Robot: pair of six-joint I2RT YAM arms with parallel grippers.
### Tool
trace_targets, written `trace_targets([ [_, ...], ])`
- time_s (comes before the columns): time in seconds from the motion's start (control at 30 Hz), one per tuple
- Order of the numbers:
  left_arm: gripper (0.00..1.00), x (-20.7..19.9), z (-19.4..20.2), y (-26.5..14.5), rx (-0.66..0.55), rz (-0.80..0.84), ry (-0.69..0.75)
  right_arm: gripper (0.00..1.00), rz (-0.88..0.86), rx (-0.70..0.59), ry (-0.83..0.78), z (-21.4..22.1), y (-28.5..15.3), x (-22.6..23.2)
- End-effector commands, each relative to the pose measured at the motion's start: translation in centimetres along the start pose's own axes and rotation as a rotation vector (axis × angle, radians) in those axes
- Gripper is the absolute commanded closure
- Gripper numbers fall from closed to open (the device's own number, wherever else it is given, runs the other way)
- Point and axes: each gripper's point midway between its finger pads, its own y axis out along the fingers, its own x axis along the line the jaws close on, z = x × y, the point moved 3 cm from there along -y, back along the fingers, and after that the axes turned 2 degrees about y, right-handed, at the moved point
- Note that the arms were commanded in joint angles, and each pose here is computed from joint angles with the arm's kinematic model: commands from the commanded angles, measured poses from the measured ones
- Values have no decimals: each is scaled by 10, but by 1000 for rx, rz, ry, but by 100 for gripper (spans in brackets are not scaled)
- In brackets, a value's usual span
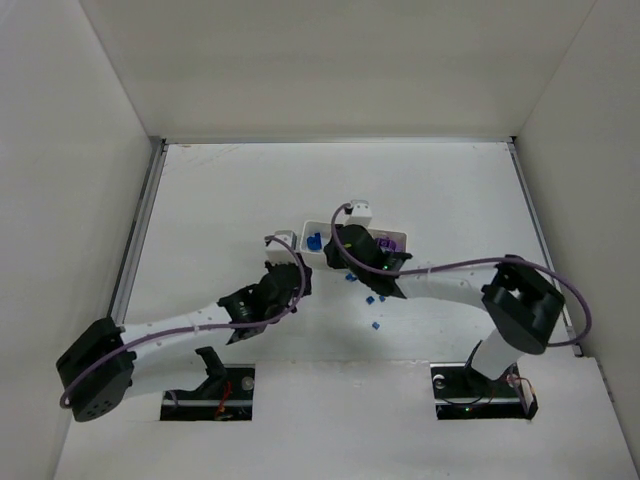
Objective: Sort the legos into containers by color
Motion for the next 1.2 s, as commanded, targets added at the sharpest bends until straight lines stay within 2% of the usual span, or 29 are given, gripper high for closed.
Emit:
trace_targets([
  [0.0,82,22,-5,-8,-8,-40,-47,82,-83,-37,-28,-20,22,34],
  [0.13,82,34,-17,-11,-35,-48,-89,81,-59,-40,-46,-27,45,36],
  [0.2,82,37,-22,-11,-40,-49,-99,73,-37,-51,-46,-33,50,34],
  [0.3,82,35,-31,-10,-55,-41,-112,57,-20,-81,-37,-43,47,32],
  [0.37,82,32,-36,-8,-61,-37,-116,53,-16,-100,-36,-49,40,31],
  [0.5,82,22,-45,0,-66,-25,-105,55,-12,-109,-36,-50,28,25],
  [0.63,82,8,-56,12,-68,-10,-82,70,-1,-128,-16,-49,3,6],
  [0.7,81,2,-61,20,-63,-11,-71,74,-8,-125,-1,-42,-12,-1],
  [0.97,80,-7,-63,62,-27,-49,-22,70,-2,-75,10,3,-60,-33],
  [1.17,76,-5,-61,86,-5,-81,13,66,53,-19,-1,27,-68,-58],
])
